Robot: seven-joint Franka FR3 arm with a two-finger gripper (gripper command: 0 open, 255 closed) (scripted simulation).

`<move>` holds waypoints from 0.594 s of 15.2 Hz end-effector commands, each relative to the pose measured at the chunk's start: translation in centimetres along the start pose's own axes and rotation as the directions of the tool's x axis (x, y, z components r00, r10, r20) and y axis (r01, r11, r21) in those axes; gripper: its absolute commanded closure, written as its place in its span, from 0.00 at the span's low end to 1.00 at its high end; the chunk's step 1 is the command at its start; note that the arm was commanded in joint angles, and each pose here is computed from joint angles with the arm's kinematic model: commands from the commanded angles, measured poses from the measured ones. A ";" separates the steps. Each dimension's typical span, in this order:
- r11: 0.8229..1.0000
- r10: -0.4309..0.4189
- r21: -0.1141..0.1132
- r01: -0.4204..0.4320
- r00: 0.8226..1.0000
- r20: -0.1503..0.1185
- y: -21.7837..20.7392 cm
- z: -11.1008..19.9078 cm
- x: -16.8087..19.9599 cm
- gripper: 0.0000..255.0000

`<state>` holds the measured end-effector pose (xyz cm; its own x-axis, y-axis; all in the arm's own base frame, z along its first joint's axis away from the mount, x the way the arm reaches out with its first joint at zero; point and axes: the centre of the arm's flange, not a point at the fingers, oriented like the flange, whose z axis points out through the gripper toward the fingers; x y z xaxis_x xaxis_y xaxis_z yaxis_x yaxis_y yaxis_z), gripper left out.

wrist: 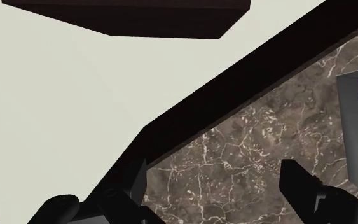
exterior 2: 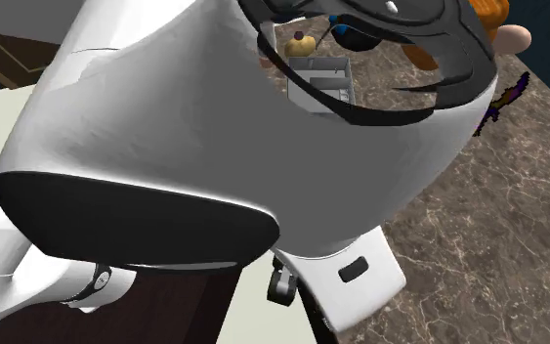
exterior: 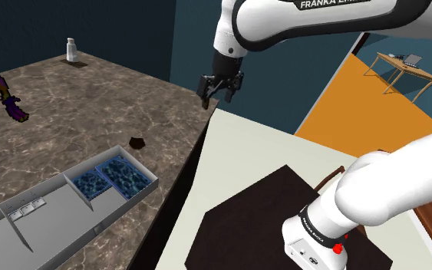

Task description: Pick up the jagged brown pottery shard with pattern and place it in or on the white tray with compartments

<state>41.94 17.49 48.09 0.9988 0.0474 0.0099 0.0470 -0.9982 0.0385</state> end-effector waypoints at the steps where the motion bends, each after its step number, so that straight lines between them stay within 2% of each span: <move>1: 1.000 0.004 0.000 -0.004 1.000 0.002 -1.8 1.6 1.4 0.00; 9: 1.000 0.018 -0.005 -0.018 1.000 0.011 -8.7 7.6 6.9 0.00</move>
<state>47.86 25.20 41.60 0.9995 0.0311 0.0005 0.0310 -0.9986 0.0438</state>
